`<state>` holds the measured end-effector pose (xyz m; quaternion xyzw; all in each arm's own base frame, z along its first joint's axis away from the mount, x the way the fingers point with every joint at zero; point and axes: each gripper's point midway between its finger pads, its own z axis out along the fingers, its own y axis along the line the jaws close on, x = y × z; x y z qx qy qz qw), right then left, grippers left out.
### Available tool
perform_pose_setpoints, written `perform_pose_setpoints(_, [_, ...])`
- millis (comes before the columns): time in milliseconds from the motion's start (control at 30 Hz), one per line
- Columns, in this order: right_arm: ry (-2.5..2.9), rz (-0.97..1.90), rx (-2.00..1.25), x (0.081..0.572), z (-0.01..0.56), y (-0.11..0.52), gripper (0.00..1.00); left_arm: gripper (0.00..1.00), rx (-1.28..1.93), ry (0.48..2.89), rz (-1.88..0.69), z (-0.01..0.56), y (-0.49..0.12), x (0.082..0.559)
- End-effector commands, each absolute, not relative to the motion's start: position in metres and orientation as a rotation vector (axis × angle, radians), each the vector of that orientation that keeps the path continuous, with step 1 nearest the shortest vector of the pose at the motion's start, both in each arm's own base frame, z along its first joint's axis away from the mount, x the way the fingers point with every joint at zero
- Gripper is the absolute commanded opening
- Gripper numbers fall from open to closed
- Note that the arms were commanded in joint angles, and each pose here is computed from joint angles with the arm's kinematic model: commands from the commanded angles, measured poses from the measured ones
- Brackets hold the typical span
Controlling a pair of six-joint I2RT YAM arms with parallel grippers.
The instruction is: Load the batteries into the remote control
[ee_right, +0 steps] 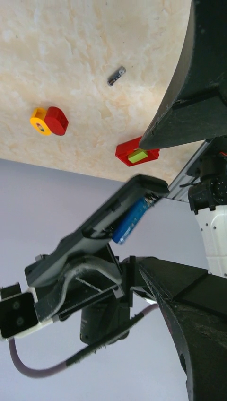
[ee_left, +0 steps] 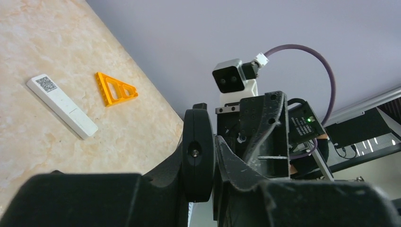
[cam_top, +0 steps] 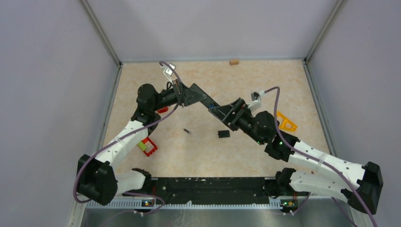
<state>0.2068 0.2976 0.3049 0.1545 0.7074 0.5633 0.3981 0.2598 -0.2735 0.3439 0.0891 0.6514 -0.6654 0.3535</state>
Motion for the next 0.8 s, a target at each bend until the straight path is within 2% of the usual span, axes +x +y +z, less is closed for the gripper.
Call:
perform_pose_setpoints(0, [1.715, 1.47, 0.378, 0.214, 0.336, 0.298, 0.86, 0.0, 0.313, 1.591, -1.74, 0.366, -0.269, 0.244])
perform_pose_setpoints(500, [1.704, 1.453, 0.284, 0.22, 0.345, 0.304, 0.85, 0.0, 0.323, 1.648, -1.745, 0.357, -0.271, 0.243])
perform_pose_setpoints(767, [1.731, 1.446, 0.272, 0.224, 0.34, 0.31, 0.81, 0.0, 0.331, 1.67, -1.741, 0.352, -0.272, 0.243])
